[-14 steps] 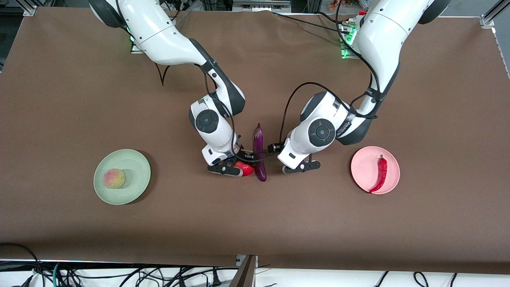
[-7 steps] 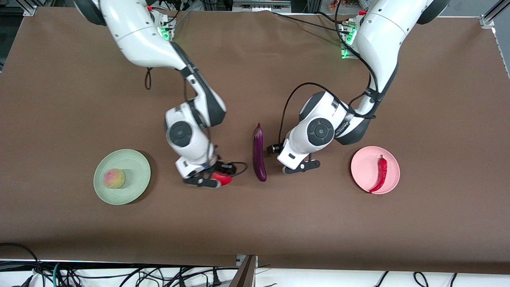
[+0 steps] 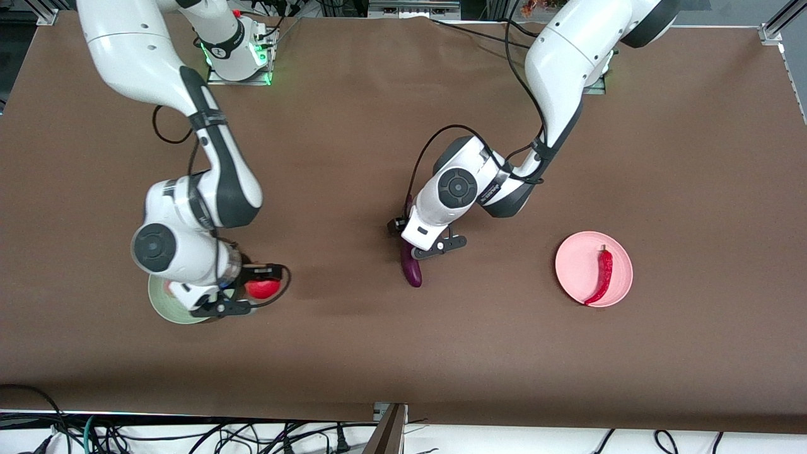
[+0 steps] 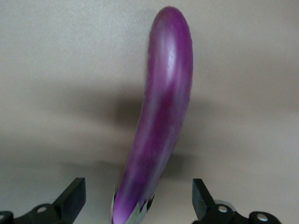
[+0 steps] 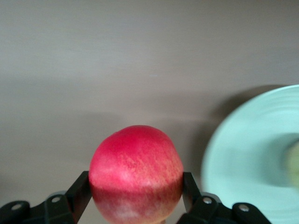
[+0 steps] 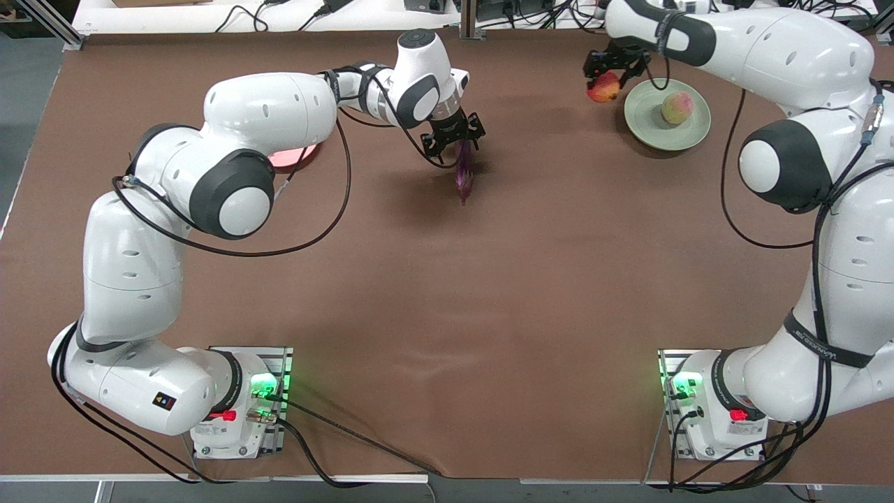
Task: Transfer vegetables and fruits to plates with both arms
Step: 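Carry the apple to the green plate while the left gripper lifts the eggplant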
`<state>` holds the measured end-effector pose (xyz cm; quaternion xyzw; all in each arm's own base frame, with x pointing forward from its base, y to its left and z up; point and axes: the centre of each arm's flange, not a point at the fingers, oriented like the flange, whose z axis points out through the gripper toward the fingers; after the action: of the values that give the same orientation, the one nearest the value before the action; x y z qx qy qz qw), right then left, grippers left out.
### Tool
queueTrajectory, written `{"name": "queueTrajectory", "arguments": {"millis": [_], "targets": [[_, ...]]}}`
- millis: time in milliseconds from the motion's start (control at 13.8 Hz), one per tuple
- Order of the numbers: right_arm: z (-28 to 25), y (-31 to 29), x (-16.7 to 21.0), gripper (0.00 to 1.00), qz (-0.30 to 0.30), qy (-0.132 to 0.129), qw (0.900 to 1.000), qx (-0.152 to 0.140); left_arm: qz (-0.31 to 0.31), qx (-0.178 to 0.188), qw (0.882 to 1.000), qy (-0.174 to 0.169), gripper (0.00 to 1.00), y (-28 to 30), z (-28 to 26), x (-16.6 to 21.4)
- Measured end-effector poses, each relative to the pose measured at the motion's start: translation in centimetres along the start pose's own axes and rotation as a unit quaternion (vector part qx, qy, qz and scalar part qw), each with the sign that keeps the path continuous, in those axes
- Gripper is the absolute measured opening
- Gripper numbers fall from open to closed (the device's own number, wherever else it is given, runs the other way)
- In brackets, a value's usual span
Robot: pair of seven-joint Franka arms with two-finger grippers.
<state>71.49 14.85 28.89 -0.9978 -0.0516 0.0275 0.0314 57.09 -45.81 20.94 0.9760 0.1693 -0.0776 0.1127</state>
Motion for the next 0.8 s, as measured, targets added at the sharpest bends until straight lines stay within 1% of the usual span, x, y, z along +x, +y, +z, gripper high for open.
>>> {"name": "queueTrajectory", "arguments": {"millis": [218, 290, 363, 436, 653, 726, 799], "targets": [[0.7, 5.9, -0.3, 0.83, -0.02, -0.017, 1.0, -0.003, -0.005, -0.011, 1.0, 0.005, 0.96, 0.1, 1.0, 0.9], [1.2, 7.4, -0.5, 0.83, -0.023, -0.023, 0.999, -0.003, -0.004, -0.012, 1.0, 0.005, 0.89, 0.3, 1.2, 0.9], [1.9, 8.8, -0.8, 0.83, -0.025, -0.03, 0.999, -0.002, -0.002, -0.011, 1.0, 0.005, 0.76, 0.5, 1.5, 0.8], [2.6, 10.0, -1.0, 0.83, -0.025, -0.037, 0.999, -0.002, 0.0, -0.007, 1.0, 0.008, 0.7, 0.5, 1.9, 0.7], [5.0, 12.0, -1.3, 0.83, -0.024, -0.052, 0.998, -0.015, 0.012, 0.013, 1.0, 0.019, 0.65, 0.7, 3.4, -0.2], [5.6, 12.1, -1.3, 0.83, -0.025, -0.054, 0.998, -0.016, 0.015, 0.016, 1.0, 0.021, 0.57, 0.8, 3.7, -0.5], [6.2, 12.0, -1.3, 0.83, -0.025, -0.056, 0.998, -0.016, 0.016, 0.016, 1.0, 0.022, 0.44, 0.9, 3.7, -0.6]]}}
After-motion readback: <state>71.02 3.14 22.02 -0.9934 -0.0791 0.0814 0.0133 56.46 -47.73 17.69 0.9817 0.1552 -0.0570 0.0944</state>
